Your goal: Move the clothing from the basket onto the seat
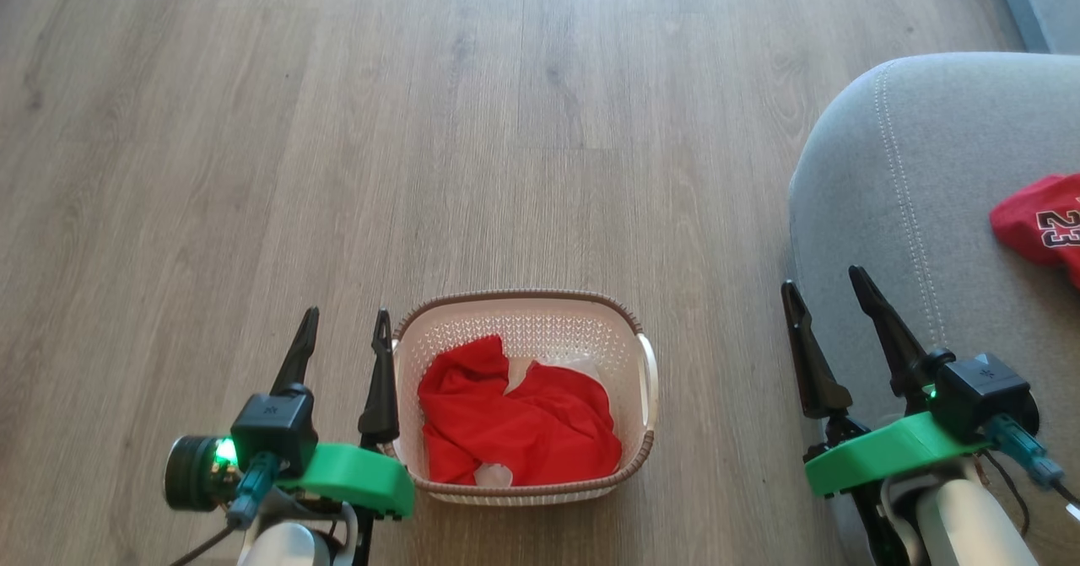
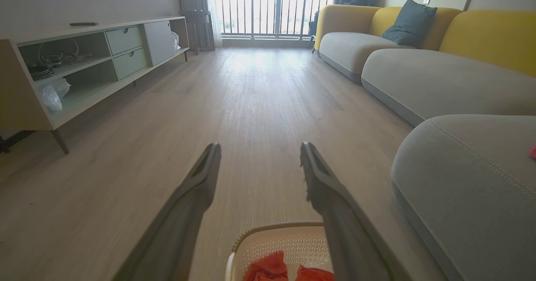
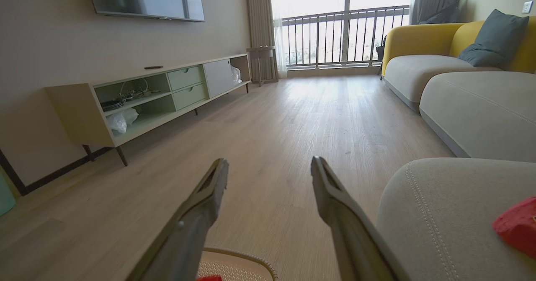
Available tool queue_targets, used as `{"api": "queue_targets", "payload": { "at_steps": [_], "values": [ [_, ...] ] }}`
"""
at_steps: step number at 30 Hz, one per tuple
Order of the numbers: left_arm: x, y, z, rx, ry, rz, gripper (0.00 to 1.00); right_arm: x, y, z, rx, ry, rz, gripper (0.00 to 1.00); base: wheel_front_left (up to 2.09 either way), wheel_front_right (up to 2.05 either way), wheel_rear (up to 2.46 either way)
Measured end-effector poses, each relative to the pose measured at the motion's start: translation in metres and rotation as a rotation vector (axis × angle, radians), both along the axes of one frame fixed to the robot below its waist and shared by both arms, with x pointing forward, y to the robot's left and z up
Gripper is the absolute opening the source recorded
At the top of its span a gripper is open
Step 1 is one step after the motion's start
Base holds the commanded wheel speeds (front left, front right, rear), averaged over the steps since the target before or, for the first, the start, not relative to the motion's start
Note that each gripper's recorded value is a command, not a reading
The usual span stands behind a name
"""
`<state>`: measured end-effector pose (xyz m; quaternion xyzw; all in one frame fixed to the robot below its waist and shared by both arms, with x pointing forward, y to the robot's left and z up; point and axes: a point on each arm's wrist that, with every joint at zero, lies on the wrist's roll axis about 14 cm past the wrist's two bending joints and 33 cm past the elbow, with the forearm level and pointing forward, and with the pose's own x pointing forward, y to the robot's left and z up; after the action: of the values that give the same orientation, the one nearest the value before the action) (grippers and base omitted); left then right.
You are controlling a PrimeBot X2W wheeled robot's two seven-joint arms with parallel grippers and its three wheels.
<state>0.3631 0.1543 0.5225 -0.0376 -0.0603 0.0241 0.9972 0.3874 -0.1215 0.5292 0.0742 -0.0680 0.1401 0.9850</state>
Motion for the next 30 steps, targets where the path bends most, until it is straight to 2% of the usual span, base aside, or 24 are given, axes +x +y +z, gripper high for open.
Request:
{"api": "queue_targets", "payload": {
  "at_steps": [30],
  "values": [
    [0.0020,0.0002,-0.0050,0.001,0.016,0.005,1.00,0.0038,-0.0009,-0.0084,-0.007,0.023,-0.004,1.00,0.00,0.00,0.00]
  ]
}}
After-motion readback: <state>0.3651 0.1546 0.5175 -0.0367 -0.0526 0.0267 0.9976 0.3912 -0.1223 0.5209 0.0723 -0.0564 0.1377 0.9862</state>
